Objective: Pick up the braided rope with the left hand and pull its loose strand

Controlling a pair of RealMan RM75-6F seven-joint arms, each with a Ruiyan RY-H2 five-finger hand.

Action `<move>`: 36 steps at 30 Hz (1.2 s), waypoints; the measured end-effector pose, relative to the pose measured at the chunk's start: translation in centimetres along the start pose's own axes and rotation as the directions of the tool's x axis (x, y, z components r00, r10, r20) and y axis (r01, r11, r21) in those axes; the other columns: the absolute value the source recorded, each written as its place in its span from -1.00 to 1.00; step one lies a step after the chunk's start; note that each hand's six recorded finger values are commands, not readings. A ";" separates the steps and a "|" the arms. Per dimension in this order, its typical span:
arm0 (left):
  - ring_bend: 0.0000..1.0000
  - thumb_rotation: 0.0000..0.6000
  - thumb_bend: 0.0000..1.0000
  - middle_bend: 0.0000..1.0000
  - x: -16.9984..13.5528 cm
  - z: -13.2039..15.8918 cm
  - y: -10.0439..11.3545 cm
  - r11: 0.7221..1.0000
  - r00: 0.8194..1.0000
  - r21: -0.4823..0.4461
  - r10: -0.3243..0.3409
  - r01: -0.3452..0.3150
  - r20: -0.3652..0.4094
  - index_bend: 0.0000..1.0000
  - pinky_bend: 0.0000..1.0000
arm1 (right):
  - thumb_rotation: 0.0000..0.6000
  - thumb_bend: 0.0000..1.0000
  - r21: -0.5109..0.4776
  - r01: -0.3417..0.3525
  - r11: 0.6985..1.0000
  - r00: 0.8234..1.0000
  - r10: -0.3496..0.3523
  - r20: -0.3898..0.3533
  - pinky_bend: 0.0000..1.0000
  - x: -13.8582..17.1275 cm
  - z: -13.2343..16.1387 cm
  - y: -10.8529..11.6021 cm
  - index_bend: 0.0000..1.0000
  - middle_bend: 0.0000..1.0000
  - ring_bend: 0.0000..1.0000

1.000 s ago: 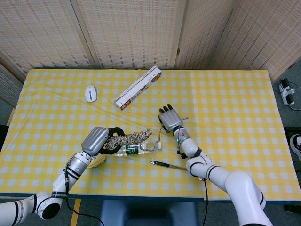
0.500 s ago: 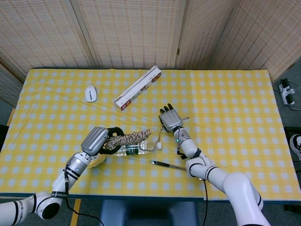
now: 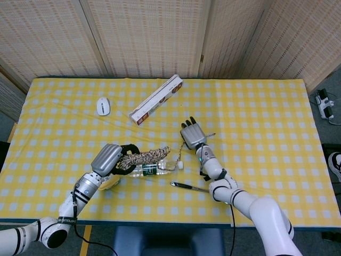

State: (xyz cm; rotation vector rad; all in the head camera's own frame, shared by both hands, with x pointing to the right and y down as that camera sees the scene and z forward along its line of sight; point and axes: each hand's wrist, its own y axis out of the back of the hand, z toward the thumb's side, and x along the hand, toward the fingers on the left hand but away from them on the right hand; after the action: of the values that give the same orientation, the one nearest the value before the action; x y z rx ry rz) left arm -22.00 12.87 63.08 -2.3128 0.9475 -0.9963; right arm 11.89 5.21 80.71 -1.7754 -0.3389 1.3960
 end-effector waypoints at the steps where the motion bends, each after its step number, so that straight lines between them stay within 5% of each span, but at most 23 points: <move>1: 0.32 1.00 0.46 0.40 0.0 0.0 0.0 1.000 1.000 -0.001 0.001 -0.001 -0.001 0.45 0.42 | 1.00 -0.04 -0.001 0.001 1.000 1.000 -0.001 0.000 -1.00 0.0 0.0 0.0 0.16 -0.49 -0.73; 13: 0.32 1.00 0.45 0.40 0.0 -0.1 0.7 0.999 1.000 -0.024 0.028 -0.028 -0.001 0.45 0.42 | 1.00 -0.04 -0.010 0.061 0.998 0.998 -0.061 0.021 -1.00 0.1 -0.4 0.8 0.27 -0.40 -0.62; 22: 0.32 1.00 0.46 0.40 0.6 0.9 2.3 0.993 0.997 -0.094 0.072 -0.070 0.018 0.45 0.42 | 1.00 -0.04 -0.058 0.185 0.981 0.982 -0.183 0.039 -1.00 1.1 -1.4 3.4 0.32 -0.34 -0.55; 36: 0.32 1.00 0.45 0.40 1.9 4.2 1.2 0.998 0.996 -0.066 0.025 -0.019 0.087 0.45 0.42 | 1.00 -0.04 -0.322 0.376 0.869 0.919 -0.395 0.006 -0.69 6.1 0.7 11.5 0.42 -0.21 -0.34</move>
State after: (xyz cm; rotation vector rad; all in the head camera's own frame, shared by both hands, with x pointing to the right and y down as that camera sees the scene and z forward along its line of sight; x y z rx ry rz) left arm -18.31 11.22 60.53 -2.3735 0.9813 -0.8593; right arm 10.21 2.37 68.08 -1.8686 -0.8794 1.0387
